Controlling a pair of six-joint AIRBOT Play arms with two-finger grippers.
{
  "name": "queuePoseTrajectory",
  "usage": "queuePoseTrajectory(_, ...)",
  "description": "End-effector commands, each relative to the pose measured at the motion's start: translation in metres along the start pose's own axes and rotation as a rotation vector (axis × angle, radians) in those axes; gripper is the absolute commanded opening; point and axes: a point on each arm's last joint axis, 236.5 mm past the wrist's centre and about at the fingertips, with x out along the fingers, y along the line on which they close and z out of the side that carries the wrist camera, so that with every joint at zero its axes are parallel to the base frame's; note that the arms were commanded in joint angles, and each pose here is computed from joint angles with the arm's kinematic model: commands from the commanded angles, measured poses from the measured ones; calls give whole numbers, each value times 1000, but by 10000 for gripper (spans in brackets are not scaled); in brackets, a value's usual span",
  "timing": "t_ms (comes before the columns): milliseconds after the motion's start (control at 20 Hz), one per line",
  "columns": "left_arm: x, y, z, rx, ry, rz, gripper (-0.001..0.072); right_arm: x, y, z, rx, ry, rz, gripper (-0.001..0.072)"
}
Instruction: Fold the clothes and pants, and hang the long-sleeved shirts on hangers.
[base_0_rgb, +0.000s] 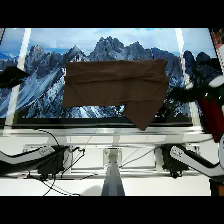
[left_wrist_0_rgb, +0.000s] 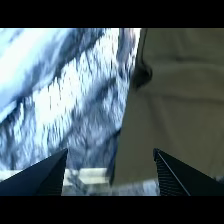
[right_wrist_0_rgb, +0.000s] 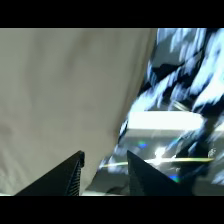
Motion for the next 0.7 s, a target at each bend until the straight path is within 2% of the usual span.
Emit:
queuePoseTrajectory(0,-2,-3,-45,-14,14,-1,573,35,5,-61,97,53,60,305)
queuePoseTrajectory(150,27,-7,-88,-74,75,-64,575,51,2,-77,147,83,72,309)
queuePoseTrajectory(250,48,-7,-100,-125,53,-106,575,59,9,-75,200,91,122,354)
queuePoseTrajectory(300,58,-3,-105,-161,39,-103,576,64,15,-74,212,103,158,383)
queuePoseTrajectory(450,76,12,-122,-165,34,-67,575,78,28,-73,211,126,255,382)
queuePoseTrajectory(500,79,12,-126,-171,41,-68,575,80,32,-72,202,125,281,372)
queuePoseTrajectory(600,83,11,-129,-167,47,-65,575,80,34,-70,178,117,295,216)
queuePoseTrajectory(650,86,10,-128,-159,46,-59,575,80,35,-70,173,116,297,197)
